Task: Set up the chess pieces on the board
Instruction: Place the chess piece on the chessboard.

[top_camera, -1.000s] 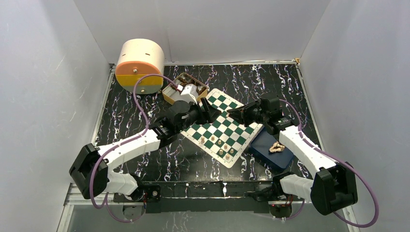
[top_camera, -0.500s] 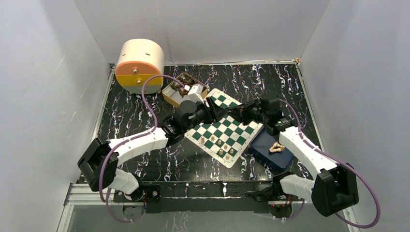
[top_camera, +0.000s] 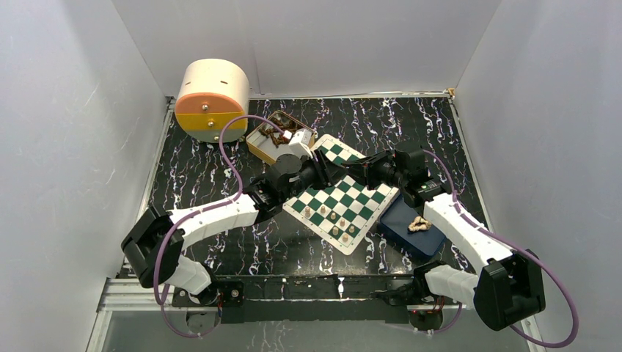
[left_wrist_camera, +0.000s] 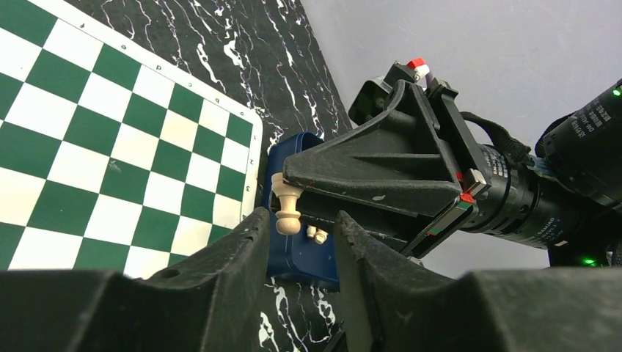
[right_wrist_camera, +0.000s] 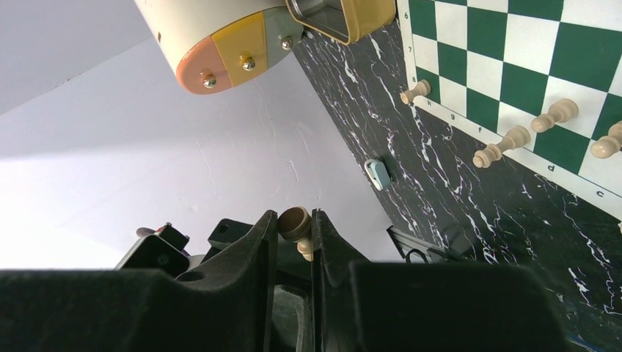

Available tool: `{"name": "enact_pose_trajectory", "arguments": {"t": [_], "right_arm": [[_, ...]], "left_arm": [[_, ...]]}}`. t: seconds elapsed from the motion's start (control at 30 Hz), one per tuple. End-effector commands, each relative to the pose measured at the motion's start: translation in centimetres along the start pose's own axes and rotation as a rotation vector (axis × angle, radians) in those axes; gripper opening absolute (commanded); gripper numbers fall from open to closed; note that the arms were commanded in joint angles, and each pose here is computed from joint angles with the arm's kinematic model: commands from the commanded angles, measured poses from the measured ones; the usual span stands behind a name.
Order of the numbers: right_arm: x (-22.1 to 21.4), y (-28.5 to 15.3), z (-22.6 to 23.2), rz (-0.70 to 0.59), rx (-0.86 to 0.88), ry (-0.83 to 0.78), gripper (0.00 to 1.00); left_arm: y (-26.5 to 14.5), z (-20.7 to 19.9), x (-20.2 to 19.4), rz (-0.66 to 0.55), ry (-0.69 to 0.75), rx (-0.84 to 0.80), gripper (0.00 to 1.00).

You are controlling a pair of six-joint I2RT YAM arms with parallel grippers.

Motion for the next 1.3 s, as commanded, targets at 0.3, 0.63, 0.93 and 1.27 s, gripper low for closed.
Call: {"name": "enact_pose_trajectory", "arguments": {"t": [0.3, 0.63, 0.93, 1.27], "right_arm": [[-0.4, -0.6, 1.4, -0.003, 0.065, -0.019, 0.19], [-1.2, -1.5, -0.2, 0.01, 0.046, -0.145, 0.34], [-1.6, -3.3, -2.6, -0.008, 0.008, -0.396, 0.52], [-0.8, -4.4, -4.0, 0.056, -0.07, -1.009, 0.51]], "left_arm": [[0.4, -2.9, 1.5, -0.05, 0.021, -0.082, 0.12], [-0.8, -3.1, 1.9, -0.038, 0.099, -0.073, 0.0], [-4.0, -2.9, 0.8, 0.094, 0.181, -0.018, 0.0], [-11.0, 2.1, 1.1, 0.332, 0.312, 0.326, 0.0]]}}
Point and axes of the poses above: each gripper's point midway between its finger pads, its own y axis out along the fingers, its own z axis along the line the jaws close on, x = y × z, the point moved 1 cm from there along -y, back along the fingers, and after that the axes turned 11 degrees about -y, right-handed, at the moved point
